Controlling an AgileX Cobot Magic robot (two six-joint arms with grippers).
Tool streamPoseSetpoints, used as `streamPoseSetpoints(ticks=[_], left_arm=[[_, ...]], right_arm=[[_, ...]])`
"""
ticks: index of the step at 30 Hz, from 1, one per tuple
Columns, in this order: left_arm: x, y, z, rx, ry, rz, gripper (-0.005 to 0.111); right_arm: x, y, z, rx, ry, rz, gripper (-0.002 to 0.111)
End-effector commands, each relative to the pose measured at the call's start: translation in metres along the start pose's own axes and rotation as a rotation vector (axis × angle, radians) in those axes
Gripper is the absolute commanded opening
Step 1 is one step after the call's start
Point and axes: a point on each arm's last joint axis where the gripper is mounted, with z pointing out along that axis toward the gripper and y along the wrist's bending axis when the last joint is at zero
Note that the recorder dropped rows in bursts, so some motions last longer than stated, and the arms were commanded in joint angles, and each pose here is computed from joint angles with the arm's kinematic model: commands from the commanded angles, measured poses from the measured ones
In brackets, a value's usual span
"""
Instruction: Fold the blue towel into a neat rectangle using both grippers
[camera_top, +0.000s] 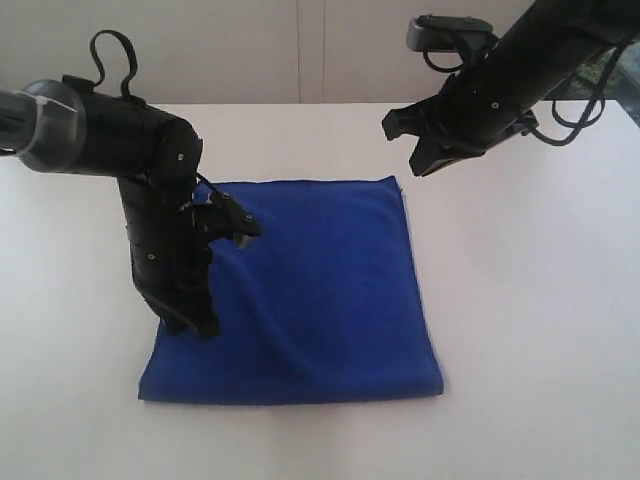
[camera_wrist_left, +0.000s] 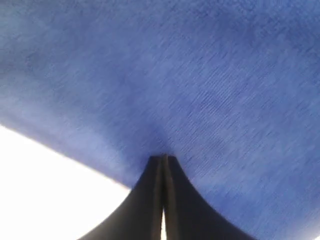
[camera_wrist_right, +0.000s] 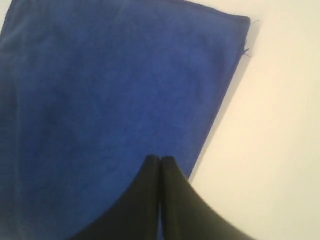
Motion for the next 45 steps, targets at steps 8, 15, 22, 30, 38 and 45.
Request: streamPoseSetpoints(ticks=[8, 15, 22, 30, 38, 45], left_arm=[[0.036, -0.012, -0.092, -0.056, -0.133, 0.058, 0.0], [0.061, -0.041, -0.06, 0.09, -0.195, 0.338, 0.0], [0.069, -0.044, -0.04, 0.076, -0.199, 0.386, 0.0], [0.069, -0.045, -0.04, 0.086, -0.192, 0.38, 0.0], [0.069, -0.045, -0.041, 0.08, -0.199, 0.38, 0.0], [0.065, -0.042, -0.041, 0.049, -0.236, 0.377, 0.0]], right_arm=[[0.029, 0.029, -0.066, -0.05, 0.06, -0.142, 0.0], [0.097, 0.057, -0.016, -0.129, 0.214, -0.526, 0.0], [0.129, 0.053, 0.009, -0.129, 0.252, -0.698, 0.0], [0.143, 0.051, 0.013, -0.15, 0.309, -0.683, 0.0], [0.148, 0.048, 0.017, -0.134, 0.297, -0.68, 0.017], [0.146, 0.048, 0.018, -0.126, 0.276, -0.707, 0.035]])
